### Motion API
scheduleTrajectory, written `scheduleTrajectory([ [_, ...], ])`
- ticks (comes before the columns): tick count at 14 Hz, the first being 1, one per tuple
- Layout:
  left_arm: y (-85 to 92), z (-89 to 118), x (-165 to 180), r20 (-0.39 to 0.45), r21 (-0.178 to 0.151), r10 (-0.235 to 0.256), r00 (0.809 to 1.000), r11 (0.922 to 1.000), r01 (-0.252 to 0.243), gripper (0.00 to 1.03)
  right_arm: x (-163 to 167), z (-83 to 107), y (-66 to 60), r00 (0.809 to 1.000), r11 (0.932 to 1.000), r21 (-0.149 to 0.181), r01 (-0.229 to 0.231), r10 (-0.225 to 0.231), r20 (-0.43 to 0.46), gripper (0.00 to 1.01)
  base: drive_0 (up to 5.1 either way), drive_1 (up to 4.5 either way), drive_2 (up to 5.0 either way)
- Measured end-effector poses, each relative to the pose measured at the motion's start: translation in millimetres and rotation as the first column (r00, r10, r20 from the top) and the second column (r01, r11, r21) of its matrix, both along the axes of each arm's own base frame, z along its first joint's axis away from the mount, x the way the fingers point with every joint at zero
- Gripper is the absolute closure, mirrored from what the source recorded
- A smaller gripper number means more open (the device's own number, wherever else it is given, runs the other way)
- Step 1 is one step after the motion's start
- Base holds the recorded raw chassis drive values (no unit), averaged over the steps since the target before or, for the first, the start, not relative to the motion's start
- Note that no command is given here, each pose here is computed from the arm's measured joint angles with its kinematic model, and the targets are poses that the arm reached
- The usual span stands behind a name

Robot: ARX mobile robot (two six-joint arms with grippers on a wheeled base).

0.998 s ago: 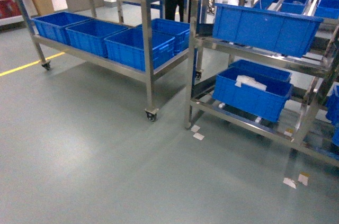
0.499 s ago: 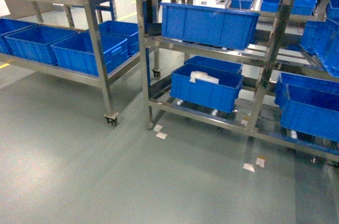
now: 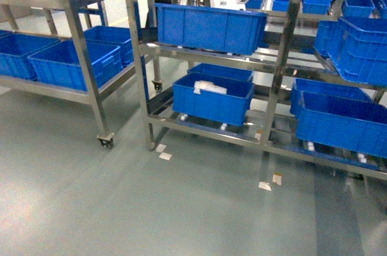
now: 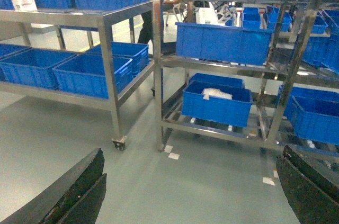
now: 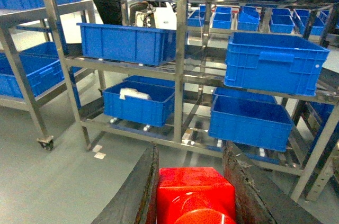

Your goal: Pick red block from blue box to shelf

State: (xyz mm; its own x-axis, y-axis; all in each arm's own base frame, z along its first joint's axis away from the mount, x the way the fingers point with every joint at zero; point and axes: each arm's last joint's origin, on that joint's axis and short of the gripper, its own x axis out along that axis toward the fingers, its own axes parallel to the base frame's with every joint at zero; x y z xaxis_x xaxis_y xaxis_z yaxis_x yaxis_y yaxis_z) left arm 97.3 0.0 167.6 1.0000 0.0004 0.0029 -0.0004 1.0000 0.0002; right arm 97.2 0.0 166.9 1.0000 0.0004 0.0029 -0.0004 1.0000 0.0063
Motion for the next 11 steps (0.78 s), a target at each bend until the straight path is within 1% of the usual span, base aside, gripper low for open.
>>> scheduleTrajectory([
  [11, 0.0, 0.0, 0.0, 0.000, 0.000, 0.000, 1.000, 1.0000, 0.000, 0.05, 0.0, 0.0, 0.0, 1.000, 1.0000, 0.000, 0.000, 0.000, 0.000, 0.72, -1.5, -1.52, -1.5],
])
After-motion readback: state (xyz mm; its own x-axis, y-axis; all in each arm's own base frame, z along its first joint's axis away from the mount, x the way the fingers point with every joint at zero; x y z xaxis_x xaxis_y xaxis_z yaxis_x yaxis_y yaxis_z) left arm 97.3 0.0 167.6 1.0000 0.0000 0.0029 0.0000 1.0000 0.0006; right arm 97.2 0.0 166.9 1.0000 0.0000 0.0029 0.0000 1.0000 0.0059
